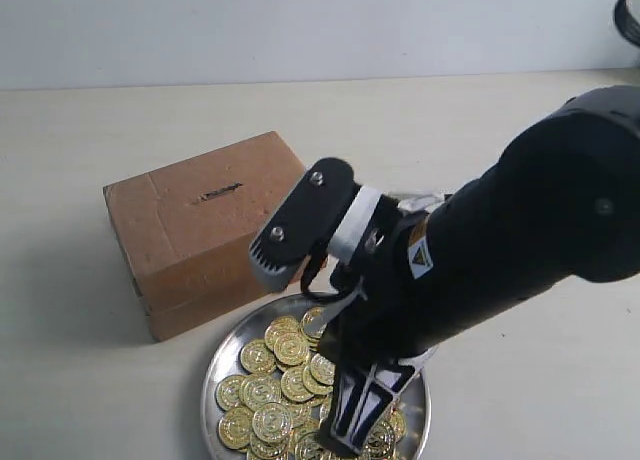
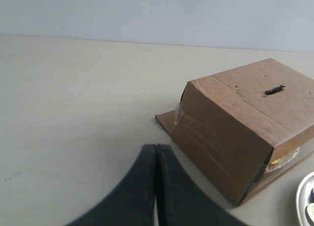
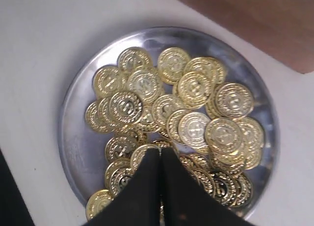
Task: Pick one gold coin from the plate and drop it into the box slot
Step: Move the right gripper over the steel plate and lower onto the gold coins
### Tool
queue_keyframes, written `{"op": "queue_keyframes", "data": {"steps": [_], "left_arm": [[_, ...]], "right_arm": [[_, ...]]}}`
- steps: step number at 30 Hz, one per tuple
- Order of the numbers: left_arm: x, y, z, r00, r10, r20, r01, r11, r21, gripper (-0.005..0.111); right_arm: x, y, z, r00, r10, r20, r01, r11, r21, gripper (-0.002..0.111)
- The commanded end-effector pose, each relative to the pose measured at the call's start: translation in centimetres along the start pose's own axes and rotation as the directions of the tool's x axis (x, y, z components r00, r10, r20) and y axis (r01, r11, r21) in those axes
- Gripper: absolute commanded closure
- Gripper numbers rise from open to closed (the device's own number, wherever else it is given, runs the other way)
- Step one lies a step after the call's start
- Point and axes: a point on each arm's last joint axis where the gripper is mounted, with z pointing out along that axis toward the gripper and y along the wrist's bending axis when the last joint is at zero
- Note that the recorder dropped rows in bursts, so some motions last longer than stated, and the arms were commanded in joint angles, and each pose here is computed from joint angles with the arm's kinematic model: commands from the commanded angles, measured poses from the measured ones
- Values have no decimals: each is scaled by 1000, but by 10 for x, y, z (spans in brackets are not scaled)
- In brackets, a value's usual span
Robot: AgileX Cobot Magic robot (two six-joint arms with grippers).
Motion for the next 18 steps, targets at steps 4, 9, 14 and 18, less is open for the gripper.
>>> {"op": "queue_keyframes", "data": {"steps": [4,9,14,18], "left_arm": [[0,-1,0,1000,-16,6,16,1000,10,107],[0,-1,0,1000,-16,6,16,1000,10,107],[0,-1,0,1000,-16,6,16,1000,10,107],[0,-1,0,1000,-16,6,16,1000,10,107]], "right_arm": [[2,10,13,986,-125,-106,121,992,-44,108],[9,5,23,976,-112,-189,111,994,-19,108],[9,6,35,972,-85,-219,78,996,-42,95],[10,12,46,964,-104,-245,93,994,-58,83]]}}
